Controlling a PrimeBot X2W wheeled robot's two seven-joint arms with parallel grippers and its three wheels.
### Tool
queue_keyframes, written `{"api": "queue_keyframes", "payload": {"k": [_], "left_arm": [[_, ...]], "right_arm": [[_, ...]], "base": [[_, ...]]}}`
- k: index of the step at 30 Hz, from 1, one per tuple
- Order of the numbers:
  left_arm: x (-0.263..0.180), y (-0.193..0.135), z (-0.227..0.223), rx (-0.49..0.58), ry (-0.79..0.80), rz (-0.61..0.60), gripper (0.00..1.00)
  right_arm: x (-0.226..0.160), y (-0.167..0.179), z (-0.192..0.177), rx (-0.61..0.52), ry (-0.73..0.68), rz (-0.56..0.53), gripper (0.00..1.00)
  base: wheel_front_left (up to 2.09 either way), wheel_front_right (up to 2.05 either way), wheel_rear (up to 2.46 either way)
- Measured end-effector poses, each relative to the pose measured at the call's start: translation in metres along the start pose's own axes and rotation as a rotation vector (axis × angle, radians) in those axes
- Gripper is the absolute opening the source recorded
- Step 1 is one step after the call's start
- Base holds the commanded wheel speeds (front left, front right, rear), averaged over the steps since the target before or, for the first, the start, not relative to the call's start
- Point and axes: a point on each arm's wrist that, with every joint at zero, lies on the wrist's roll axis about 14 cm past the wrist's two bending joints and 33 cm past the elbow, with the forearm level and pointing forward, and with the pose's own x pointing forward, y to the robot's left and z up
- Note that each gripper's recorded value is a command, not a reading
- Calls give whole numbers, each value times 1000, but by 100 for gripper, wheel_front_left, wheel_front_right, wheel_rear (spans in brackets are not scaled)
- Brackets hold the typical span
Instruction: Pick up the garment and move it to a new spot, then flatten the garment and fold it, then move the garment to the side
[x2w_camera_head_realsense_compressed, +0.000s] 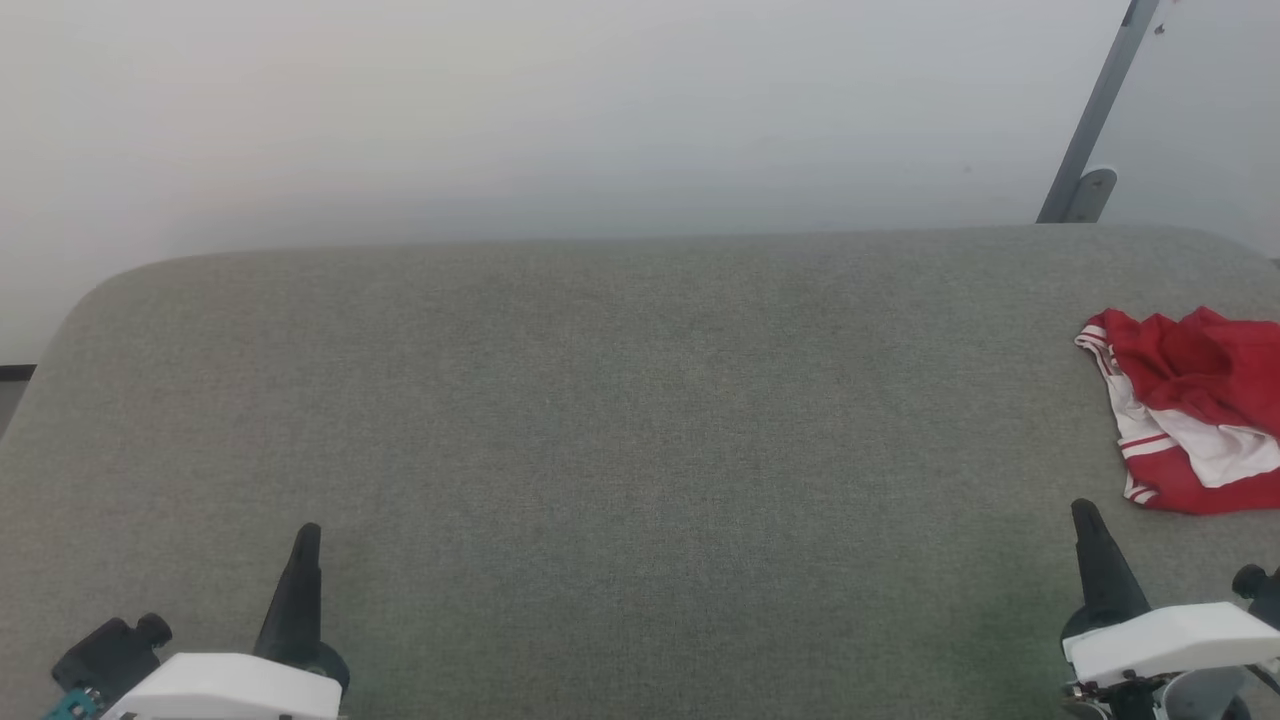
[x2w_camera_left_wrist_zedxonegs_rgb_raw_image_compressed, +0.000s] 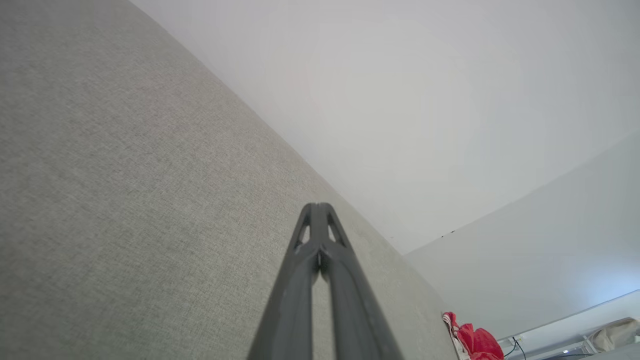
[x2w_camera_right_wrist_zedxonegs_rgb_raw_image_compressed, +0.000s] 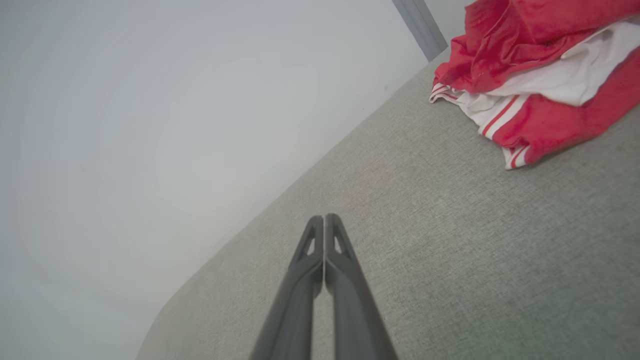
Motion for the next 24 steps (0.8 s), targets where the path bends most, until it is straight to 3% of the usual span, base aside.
{"api": "queue_keyframes", "payload": {"k": [24], "left_arm": [[12,-11,-6,-254,26,-11,0]], "right_arm": [[6,10,-2,289,15,12,0]], "base": [[0,0,0]]}}
